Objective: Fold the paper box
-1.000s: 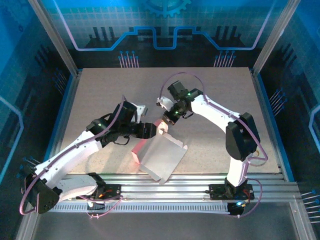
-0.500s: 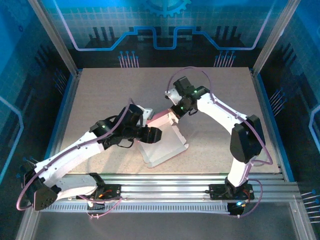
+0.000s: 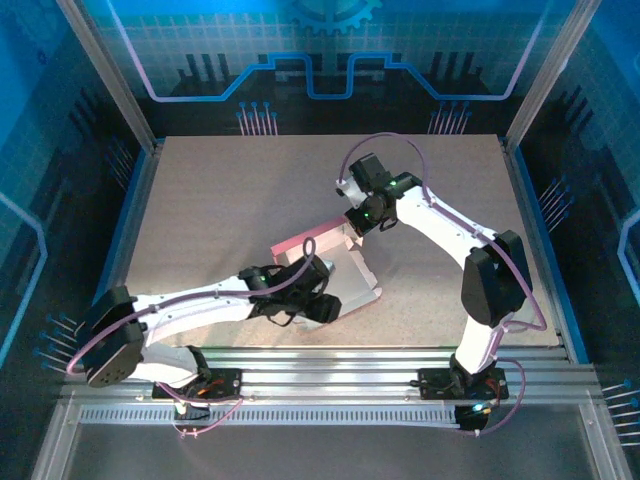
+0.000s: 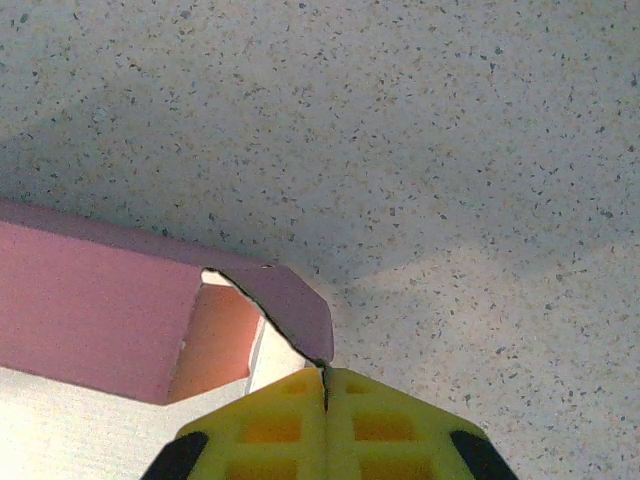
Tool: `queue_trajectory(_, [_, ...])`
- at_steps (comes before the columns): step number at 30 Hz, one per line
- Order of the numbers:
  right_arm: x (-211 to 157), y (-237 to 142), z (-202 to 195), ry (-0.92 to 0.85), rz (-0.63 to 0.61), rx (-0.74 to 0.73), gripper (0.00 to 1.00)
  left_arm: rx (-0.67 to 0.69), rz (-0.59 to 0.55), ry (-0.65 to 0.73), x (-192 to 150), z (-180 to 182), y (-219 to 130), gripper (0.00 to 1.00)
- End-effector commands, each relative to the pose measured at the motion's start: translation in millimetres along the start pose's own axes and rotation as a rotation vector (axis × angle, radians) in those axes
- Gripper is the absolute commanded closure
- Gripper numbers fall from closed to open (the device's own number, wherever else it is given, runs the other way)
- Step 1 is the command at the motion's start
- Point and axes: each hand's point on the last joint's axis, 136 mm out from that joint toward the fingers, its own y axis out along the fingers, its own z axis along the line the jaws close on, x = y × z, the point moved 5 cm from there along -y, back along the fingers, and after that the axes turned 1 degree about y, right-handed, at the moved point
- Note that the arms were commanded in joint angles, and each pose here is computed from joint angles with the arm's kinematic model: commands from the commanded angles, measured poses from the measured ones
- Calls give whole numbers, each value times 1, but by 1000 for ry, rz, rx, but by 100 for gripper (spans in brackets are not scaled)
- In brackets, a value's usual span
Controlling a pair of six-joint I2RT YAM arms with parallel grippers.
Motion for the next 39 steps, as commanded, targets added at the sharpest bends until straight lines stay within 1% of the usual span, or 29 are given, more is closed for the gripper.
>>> queue_trajectory(1, [-4, -1, -2, 26, 17, -6, 97, 52, -61, -56, 2, 3, 18, 39])
queue_trajectory(10, [-9, -1, 4, 42, 38, 36, 97, 142, -3, -129, -16, 22, 49, 38])
queue_trajectory(17, [-11, -1, 14, 33, 69, 56, 97, 177, 51, -159, -22, 25, 66, 39])
queue_trajectory(27, [-21, 5, 29, 80, 109, 89, 98, 179, 68, -177, -22, 24, 72, 39])
queue_trajectory(34, [-29, 10, 32, 152, 93, 62, 98, 180, 65, -177, -22, 24, 72, 39])
queue_trajectory(39, [-33, 12, 34, 171, 78, 51, 98, 167, 54, -183, -19, 21, 68, 39])
